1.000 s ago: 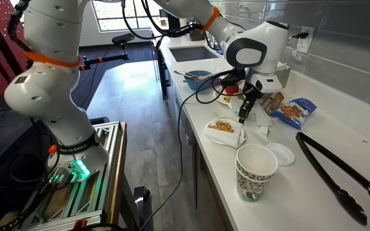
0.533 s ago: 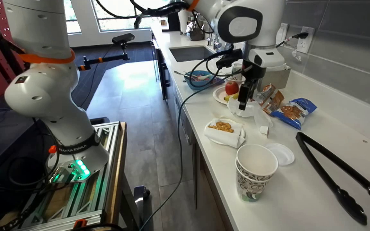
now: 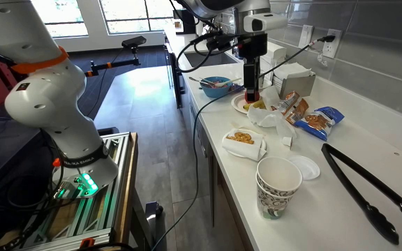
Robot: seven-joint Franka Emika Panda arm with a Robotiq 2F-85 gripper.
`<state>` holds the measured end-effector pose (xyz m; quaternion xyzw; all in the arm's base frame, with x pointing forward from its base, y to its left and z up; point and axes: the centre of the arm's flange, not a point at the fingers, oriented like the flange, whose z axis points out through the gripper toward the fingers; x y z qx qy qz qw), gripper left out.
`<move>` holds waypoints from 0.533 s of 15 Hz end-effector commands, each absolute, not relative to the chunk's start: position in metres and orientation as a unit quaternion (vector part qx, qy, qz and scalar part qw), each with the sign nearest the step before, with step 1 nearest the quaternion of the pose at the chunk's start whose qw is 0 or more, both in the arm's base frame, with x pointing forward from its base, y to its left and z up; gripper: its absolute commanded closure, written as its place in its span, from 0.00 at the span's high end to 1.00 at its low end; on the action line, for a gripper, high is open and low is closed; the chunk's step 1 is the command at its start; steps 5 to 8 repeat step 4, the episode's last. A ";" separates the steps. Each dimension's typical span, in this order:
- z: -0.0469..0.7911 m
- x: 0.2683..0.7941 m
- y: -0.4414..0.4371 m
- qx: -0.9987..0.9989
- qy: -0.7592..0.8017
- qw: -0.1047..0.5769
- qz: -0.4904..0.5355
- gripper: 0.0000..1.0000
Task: Remove the plastic fork from the cup and put it on the counter
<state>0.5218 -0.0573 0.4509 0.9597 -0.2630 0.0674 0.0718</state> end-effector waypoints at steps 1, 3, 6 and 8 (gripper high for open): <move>0.458 0.510 -0.054 0.966 -0.237 0.072 0.071 1.00; 0.470 0.491 -0.053 0.972 -0.208 0.070 0.079 1.00; 0.473 0.485 -0.054 0.973 -0.203 0.069 0.081 1.00; 0.473 0.485 -0.054 0.973 -0.203 0.069 0.081 1.00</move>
